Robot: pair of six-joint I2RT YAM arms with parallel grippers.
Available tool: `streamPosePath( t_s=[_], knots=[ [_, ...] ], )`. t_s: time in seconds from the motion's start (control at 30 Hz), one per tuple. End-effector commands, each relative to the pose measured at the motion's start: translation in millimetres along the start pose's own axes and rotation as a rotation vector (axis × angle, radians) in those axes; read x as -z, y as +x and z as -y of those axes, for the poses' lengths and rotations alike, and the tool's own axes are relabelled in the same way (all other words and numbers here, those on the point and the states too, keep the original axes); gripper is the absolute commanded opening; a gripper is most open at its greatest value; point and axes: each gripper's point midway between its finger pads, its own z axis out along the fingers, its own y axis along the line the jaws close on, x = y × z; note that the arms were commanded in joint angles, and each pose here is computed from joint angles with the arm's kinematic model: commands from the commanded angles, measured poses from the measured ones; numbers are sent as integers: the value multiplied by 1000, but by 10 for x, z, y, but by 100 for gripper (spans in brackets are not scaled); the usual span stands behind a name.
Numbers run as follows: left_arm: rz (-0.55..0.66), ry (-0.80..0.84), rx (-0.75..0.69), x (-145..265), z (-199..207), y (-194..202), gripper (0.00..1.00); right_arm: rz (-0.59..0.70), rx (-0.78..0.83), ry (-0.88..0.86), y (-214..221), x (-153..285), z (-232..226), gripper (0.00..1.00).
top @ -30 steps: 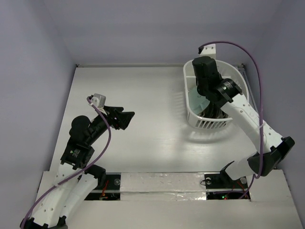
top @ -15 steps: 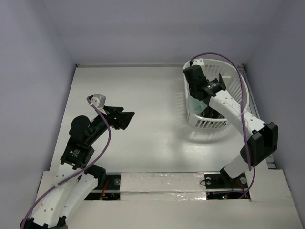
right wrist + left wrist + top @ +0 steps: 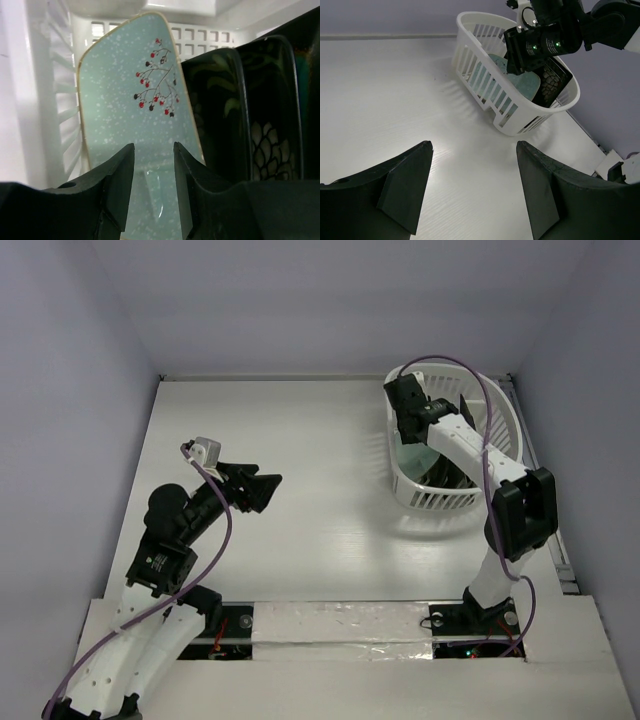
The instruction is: Unload the plates from the dish rack
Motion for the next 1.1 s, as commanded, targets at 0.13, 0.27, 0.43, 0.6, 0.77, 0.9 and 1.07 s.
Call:
streamPosePath(
  t_s=[0.13,0.27,0.43,0.6,0.77,0.9,1.07],
  knots=[
    [55,46,-19,23,139,-196,65,42,2,68,-212,78,234,44],
    [55,46,-19,23,139,-196,65,47,9,89,-242,70,264,47],
    [54,44,-20,26,135,-193,65,28,22,116,-245,31,317,54],
    [56,38,-19,35,131,-203,65,-13,25,97,-93,-46,285,54],
    [54,44,-19,34,149,-195,65,-58,19,88,67,-136,286,57],
    [53,43,-19,31,147,-192,65,-66,11,52,131,-150,218,57],
    [53,42,-19,31,144,-194,65,-84,-3,26,250,-203,177,59]
  ],
)
